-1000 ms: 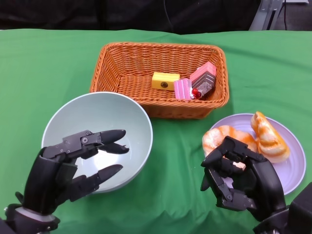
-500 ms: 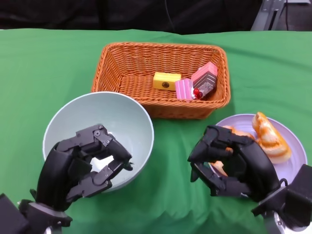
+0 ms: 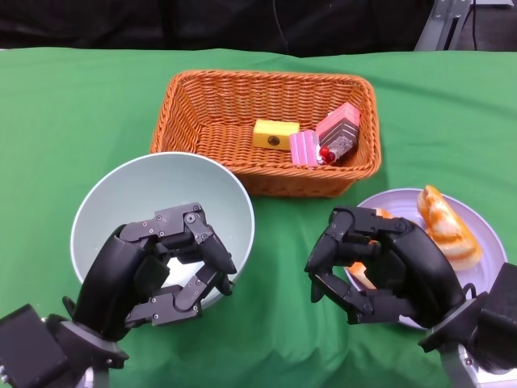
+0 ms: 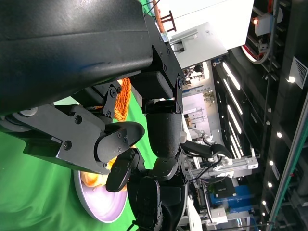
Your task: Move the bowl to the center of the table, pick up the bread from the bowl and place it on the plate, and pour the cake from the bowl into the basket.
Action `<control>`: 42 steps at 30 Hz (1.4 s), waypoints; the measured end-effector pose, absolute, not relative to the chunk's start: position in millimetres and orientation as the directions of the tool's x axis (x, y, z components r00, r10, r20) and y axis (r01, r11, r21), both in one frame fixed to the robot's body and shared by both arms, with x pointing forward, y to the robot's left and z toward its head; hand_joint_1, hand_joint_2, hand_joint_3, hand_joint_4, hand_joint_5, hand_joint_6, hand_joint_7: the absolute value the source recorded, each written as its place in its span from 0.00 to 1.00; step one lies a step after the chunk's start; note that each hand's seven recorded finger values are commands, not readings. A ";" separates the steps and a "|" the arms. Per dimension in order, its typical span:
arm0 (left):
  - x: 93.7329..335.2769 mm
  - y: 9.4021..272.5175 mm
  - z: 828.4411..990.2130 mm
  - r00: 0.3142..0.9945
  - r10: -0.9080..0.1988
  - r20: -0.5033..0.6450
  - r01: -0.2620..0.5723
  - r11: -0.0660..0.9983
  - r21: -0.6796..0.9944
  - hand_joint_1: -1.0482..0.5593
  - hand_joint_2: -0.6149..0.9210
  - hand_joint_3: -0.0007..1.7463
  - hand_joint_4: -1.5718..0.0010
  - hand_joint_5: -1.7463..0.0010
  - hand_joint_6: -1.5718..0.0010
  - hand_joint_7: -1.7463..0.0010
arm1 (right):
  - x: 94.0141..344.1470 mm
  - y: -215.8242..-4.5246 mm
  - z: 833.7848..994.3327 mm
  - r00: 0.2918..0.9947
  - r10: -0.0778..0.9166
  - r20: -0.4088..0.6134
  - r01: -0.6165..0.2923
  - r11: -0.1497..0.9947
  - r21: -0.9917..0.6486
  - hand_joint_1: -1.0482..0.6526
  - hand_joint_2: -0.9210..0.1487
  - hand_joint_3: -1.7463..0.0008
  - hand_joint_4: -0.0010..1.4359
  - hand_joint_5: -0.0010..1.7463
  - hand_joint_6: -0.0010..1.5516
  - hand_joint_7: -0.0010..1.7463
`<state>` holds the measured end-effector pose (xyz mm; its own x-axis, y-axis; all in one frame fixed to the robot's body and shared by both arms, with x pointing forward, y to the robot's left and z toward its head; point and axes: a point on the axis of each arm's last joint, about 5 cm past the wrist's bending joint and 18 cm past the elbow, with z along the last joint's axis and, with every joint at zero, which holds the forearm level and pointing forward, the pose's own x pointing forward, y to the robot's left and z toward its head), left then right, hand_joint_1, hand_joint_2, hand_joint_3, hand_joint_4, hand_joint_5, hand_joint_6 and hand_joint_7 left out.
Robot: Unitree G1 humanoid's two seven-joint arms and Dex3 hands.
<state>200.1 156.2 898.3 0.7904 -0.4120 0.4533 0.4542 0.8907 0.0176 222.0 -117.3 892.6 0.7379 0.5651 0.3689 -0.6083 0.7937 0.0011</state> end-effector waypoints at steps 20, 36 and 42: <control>202.5 156.1 898.5 0.784 -0.442 0.436 0.481 0.877 0.025 0.65 0.81 0.58 0.52 0.08 0.53 0.20 | 222.1 -117.2 892.5 0.740 0.566 0.363 -0.607 0.794 -0.001 0.48 0.33 0.51 0.55 0.86 0.49 0.69; 202.8 158.2 894.6 0.788 -0.441 0.430 0.476 0.879 0.029 0.65 0.80 0.57 0.52 0.08 0.52 0.21 | 221.6 -113.6 892.3 0.736 0.571 0.365 -0.614 0.790 0.002 0.47 0.34 0.51 0.55 0.86 0.49 0.68; 202.8 157.3 894.4 0.787 -0.440 0.432 0.477 0.879 0.025 0.65 0.80 0.58 0.52 0.08 0.52 0.20 | 221.0 -113.2 891.0 0.735 0.565 0.374 -0.609 0.793 -0.002 0.46 0.35 0.50 0.54 0.86 0.48 0.70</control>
